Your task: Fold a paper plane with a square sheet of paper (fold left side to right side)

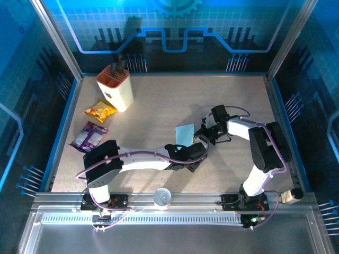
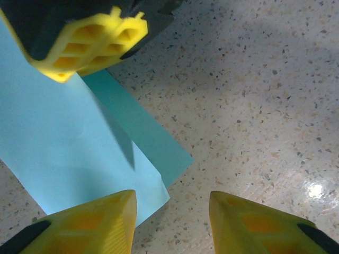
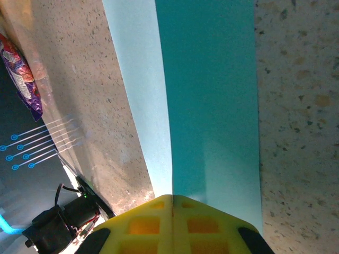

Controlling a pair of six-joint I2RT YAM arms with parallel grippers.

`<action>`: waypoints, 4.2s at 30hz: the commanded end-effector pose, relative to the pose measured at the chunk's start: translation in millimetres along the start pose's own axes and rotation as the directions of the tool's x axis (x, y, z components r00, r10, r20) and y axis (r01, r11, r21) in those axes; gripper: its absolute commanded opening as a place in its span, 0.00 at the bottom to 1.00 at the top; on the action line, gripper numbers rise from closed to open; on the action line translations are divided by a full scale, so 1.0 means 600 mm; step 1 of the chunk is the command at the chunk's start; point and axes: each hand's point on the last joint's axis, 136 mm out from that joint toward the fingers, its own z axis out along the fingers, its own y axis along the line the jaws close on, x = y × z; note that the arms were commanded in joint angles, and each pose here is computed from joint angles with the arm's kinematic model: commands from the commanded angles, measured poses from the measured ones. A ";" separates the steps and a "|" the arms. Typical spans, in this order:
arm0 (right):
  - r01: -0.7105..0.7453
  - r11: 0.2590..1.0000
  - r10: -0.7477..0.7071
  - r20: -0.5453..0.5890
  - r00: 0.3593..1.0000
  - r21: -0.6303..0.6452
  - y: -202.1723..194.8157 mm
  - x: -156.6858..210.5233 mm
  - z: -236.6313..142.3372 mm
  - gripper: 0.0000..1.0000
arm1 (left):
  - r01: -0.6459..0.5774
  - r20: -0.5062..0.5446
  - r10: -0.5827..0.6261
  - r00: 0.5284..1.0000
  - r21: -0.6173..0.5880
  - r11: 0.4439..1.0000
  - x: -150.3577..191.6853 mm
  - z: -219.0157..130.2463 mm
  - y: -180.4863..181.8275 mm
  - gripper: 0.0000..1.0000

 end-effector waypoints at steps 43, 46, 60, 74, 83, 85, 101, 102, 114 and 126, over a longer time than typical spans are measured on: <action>0.237 0.971 -0.237 0.164 0.957 0.021 -0.007 0.046 -0.078 0.39 | 0.487 -0.123 -0.482 0.867 0.413 0.770 -0.024 -0.025 0.058 0.00; 0.245 0.969 -0.247 0.147 0.958 0.032 -0.020 0.066 -0.062 0.29 | 0.532 -0.146 -0.522 0.840 0.410 0.741 -0.026 -0.020 0.063 0.00; 0.274 0.960 -0.277 0.064 0.959 0.055 -0.029 0.106 0.004 0.00 | 0.576 -0.166 -0.561 0.811 0.390 0.718 -0.021 -0.007 0.071 0.00; 0.289 0.948 -0.292 0.005 0.956 0.134 -0.038 0.103 0.032 0.00 | 0.551 -0.167 -0.532 0.830 0.384 0.741 -0.011 -0.008 0.074 0.00; 0.267 0.944 -0.266 -0.027 0.963 0.192 -0.065 0.107 0.039 0.00 | 0.563 -0.176 -0.539 0.824 0.368 0.740 -0.002 -0.006 0.081 0.00; 0.261 0.944 -0.258 -0.039 0.965 0.202 -0.071 0.110 0.041 0.00 | 0.566 -0.178 -0.541 0.822 0.365 0.740 0.000 -0.005 0.085 0.00; 0.247 0.938 -0.231 -0.093 0.968 0.245 -0.087 0.132 0.048 0.00 | 0.574 -0.243 -0.520 0.819 0.323 0.753 0.023 0.002 0.140 0.00; 0.246 0.938 -0.230 -0.094 0.969 0.244 -0.086 0.132 0.049 0.00 | 0.575 -0.247 -0.520 0.818 0.320 0.753 0.024 0.003 0.144 0.00; 0.256 0.933 -0.235 -0.108 0.966 0.253 -0.080 0.134 0.054 0.00 | 0.586 -0.310 -0.506 0.805 0.280 0.760 0.035 0.030 0.175 0.00; 0.256 0.928 -0.233 -0.114 0.966 0.270 -0.086 0.135 0.055 0.00 | 0.580 -0.328 -0.499 0.802 0.230 0.781 0.040 0.048 0.198 0.00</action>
